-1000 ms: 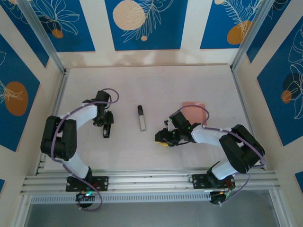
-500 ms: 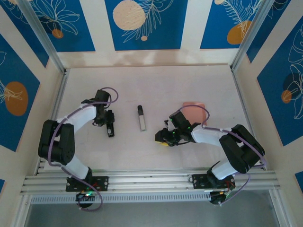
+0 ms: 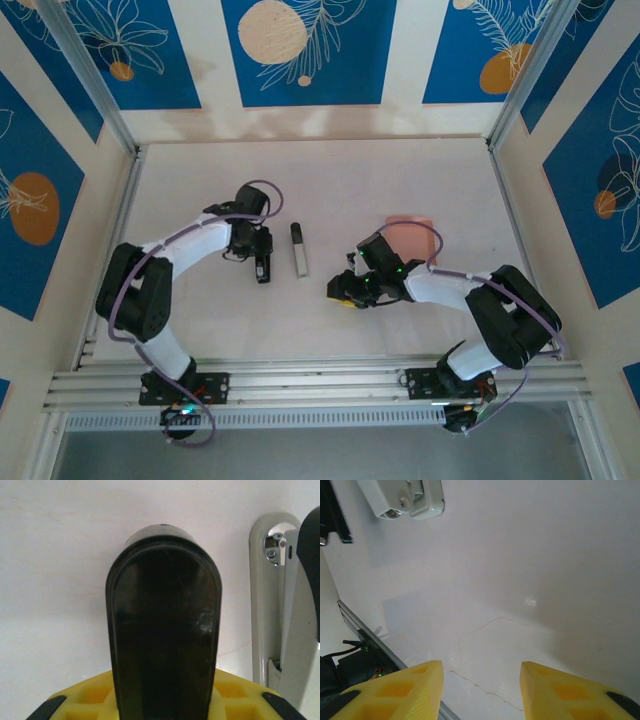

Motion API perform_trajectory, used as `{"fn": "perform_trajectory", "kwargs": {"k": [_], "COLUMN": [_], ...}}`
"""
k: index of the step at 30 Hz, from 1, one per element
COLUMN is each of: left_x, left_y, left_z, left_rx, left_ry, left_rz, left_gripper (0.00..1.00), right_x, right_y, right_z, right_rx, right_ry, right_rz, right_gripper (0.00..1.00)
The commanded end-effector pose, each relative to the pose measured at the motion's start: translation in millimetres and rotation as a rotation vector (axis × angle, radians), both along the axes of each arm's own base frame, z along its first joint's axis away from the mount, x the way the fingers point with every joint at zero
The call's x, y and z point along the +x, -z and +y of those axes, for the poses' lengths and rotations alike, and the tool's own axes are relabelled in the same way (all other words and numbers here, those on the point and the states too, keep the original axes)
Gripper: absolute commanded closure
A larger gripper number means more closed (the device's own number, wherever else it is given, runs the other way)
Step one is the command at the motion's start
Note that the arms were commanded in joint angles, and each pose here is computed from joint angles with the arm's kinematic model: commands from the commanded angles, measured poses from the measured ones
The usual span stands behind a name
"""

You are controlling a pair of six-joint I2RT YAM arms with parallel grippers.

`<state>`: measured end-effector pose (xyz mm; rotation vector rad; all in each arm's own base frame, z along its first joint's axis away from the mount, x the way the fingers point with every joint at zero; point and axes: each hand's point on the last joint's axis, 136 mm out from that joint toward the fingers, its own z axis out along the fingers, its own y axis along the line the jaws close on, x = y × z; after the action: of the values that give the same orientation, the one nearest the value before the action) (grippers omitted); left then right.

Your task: Load the staples into the stapler

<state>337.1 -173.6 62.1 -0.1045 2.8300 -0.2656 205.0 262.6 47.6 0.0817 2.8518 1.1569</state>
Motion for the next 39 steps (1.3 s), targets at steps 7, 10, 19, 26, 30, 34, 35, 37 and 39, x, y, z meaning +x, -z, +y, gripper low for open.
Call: {"fn": "perform_trajectory", "kwargs": {"k": [7, 10, 19, 26, 30, 34, 35, 37, 39], "left_x": [12, 11, 19, 24, 24, 21, 20, 18, 17], "left_y": [-7, -7, -50, -95, -100, -93, -89, -83, -77], "left_z": [-30, -35, -30, -1, 25, 46, 50, 57, 61], "left_rx": [-0.067, -0.080, -0.070, -0.058, -0.064, -0.059, -0.058, -0.052, -0.048], "left_ry": [0.007, 0.014, 0.040, 0.035, -0.004, -0.040, -0.048, -0.061, -0.069], "left_rz": [-0.037, -0.030, -0.120, -0.255, -0.304, -0.306, -0.299, -0.289, -0.279], "left_gripper": [0.79, 0.70, 0.43, 0.24, 0.20, 0.19, 0.19, 0.18, 0.17], "right_x": [-1, 0, 18, 64, 84, 98, 102, 113, 123], "right_y": [-8, -11, -38, -84, -98, -96, -93, -87, -79], "right_z": [0, 0, -44, -162, -240, -281, -283, -283, -280], "right_rx": [-0.001, -0.002, -0.089, -0.210, -0.219, -0.182, -0.167, -0.141, -0.113], "right_ry": [-0.005, -0.005, 0.022, 0.267, 0.503, 0.624, 0.630, 0.622, 0.604], "right_rz": [-0.019, -0.025, -0.099, -0.191, -0.207, -0.211, -0.208, -0.211, -0.205], "right_gripper": [0.54, 0.54, 0.48, 0.39, 0.32, 0.30, 0.30, 0.29, 0.29]}}
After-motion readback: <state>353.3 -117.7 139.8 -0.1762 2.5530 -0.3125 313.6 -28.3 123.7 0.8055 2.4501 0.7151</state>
